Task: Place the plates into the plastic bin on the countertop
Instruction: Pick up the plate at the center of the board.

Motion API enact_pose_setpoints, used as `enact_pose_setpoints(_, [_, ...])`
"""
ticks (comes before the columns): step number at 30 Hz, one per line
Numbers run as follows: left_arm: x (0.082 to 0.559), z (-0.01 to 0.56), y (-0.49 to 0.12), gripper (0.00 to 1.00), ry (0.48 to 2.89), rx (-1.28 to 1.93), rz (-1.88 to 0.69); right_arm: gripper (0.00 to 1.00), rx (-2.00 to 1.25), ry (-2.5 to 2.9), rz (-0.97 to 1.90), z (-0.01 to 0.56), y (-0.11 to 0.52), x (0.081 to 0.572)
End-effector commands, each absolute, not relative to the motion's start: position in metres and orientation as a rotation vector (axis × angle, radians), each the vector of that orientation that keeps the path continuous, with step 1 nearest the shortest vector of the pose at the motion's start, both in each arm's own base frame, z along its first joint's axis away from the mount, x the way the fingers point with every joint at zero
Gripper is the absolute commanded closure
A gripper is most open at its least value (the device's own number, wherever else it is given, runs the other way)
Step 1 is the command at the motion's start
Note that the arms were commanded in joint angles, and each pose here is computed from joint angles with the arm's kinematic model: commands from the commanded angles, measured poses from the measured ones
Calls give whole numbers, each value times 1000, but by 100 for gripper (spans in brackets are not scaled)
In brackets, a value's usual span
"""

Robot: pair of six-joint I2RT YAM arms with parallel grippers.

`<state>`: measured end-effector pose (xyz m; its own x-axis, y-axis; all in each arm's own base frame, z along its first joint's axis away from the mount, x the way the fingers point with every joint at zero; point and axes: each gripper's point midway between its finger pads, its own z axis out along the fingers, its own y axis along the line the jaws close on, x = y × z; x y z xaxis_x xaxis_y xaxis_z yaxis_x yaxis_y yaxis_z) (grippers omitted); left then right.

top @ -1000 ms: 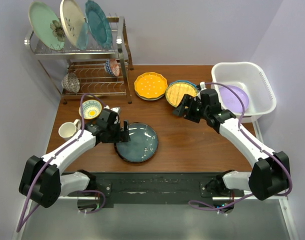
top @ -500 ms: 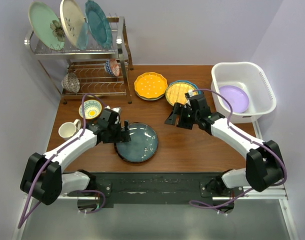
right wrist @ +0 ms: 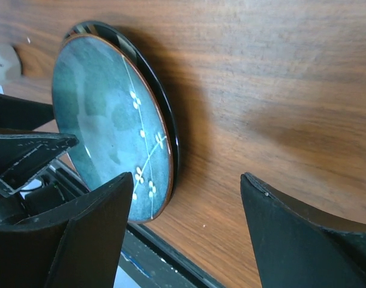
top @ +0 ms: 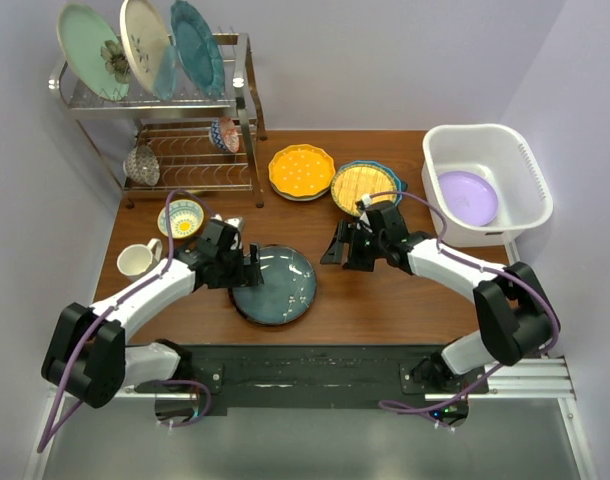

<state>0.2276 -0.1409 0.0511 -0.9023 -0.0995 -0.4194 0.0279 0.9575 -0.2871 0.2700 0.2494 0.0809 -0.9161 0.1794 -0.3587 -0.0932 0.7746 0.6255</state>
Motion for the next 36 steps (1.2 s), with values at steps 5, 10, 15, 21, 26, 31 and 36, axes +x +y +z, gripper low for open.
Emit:
enact_pose_setpoints(5, [229, 50, -148, 8, 2659, -56, -448, 26, 22, 2558, 1107, 76, 270, 260])
enact_pose_setpoints(10, [229, 48, -150, 8, 2658, -57, -458, 26, 19, 2562, 1148, 71, 274, 256])
enact_pose_setpoints(15, [228, 47, -152, 9, 2658, -60, -479, 27, 12, 2562, 1173, 69, 275, 254])
enact_pose_setpoints(21, [228, 50, -158, 11, 2635, -57, -533, 27, 8, 2561, 1229, 66, 280, 250])
enact_pose_setpoints(26, [229, 54, -163, 12, 2606, -63, -577, 27, 7, 2569, 1250, 63, 281, 248])
enact_pose_setpoints(31, [228, 54, -169, 12, 2600, -53, -632, 27, 4, 2579, 1273, 60, 282, 243])
enact_pose_setpoints(36, [228, 53, -173, 12, 2591, -48, -664, 27, 18, 2576, 1332, 56, 286, 240])
